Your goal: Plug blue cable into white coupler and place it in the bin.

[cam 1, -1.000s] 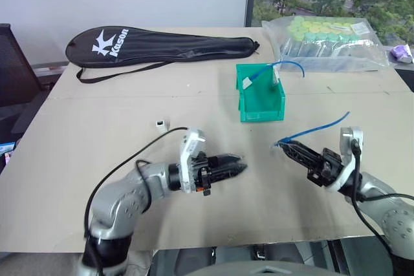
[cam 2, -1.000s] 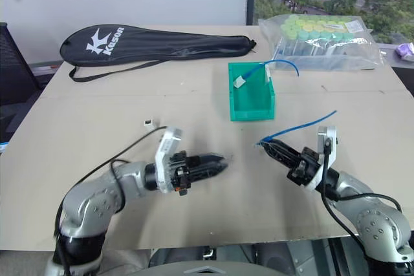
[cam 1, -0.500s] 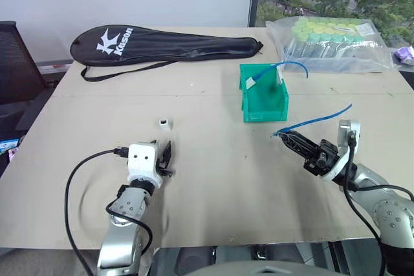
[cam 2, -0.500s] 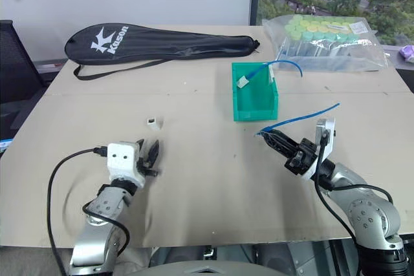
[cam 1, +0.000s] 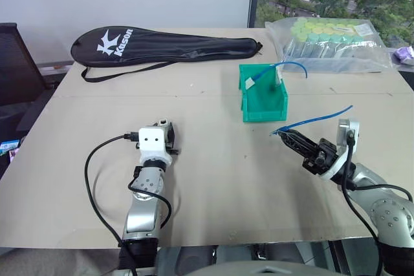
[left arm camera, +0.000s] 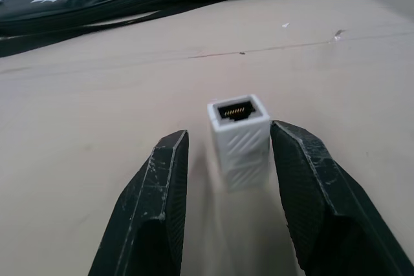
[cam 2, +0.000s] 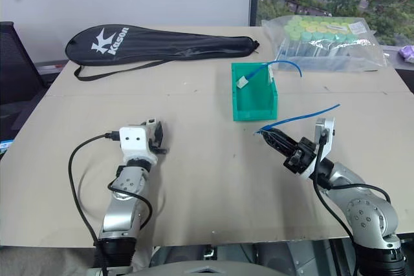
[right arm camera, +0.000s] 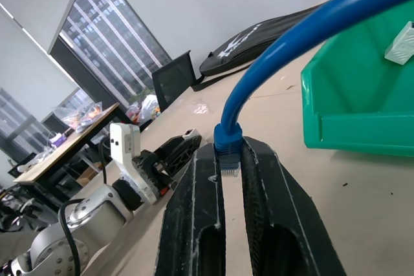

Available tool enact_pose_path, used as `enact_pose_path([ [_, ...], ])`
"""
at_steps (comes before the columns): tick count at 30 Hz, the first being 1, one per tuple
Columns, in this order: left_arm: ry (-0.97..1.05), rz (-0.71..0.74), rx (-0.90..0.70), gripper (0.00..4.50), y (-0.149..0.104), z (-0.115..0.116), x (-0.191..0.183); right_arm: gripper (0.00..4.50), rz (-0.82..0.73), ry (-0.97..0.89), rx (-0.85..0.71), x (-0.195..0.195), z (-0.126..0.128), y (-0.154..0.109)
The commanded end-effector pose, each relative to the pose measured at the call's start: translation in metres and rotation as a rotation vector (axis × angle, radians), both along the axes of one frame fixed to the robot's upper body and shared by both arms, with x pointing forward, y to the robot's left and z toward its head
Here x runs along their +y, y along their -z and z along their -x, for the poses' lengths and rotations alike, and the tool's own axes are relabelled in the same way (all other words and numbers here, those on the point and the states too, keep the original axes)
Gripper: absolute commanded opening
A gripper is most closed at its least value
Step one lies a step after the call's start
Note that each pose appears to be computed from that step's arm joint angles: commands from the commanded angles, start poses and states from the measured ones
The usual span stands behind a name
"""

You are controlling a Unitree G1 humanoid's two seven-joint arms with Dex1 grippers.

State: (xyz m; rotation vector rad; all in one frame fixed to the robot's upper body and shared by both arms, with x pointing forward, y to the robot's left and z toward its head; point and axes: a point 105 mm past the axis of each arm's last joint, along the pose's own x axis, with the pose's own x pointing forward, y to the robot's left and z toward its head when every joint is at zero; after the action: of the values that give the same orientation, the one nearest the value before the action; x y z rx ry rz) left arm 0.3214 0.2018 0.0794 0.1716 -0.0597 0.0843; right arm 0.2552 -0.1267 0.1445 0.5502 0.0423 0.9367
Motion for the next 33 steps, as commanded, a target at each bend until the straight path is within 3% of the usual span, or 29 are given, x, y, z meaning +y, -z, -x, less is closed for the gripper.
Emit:
enact_pose_path([
  [1,0.019,0.011,0.048,2.01,0.012,-0.004,-0.005,0.0,-0.002,0.006,-0.054,0.001,0.0,-0.011],
  [3,0.02,0.019,0.054,1.8,0.014,-0.003,-0.005,0.0,0.002,0.004,-0.059,0.002,0.001,-0.012],
  [6,0.035,0.026,0.066,0.63,0.018,-0.003,-0.007,0.0,0.012,-0.001,-0.069,0.004,0.001,-0.014],
  [7,0.048,0.036,0.068,0.5,0.018,-0.004,-0.008,0.0,0.014,-0.002,-0.073,0.005,0.001,-0.014],
  [11,0.226,0.015,0.066,0.51,0.014,-0.006,-0.027,0.0,0.033,-0.009,-0.102,0.01,-0.001,-0.018],
  [16,0.647,0.029,0.018,0.51,-0.005,-0.003,-0.074,0.0,0.103,-0.037,-0.152,0.017,-0.001,-0.021],
  [20,1.185,-0.027,0.035,0.51,-0.017,0.024,-0.135,0.0,0.239,-0.071,-0.246,0.024,-0.003,-0.019],
  [24,1.521,-0.06,0.115,0.51,-0.011,0.042,-0.162,0.0,0.399,-0.103,-0.345,0.026,-0.01,-0.013],
  [28,1.692,-0.119,0.158,0.51,-0.004,0.041,-0.17,0.0,0.551,-0.134,-0.402,0.019,-0.017,-0.001],
  [33,1.756,-0.205,0.202,0.51,0.006,0.032,-0.169,0.0,0.628,-0.194,-0.421,0.012,-0.015,0.01],
])
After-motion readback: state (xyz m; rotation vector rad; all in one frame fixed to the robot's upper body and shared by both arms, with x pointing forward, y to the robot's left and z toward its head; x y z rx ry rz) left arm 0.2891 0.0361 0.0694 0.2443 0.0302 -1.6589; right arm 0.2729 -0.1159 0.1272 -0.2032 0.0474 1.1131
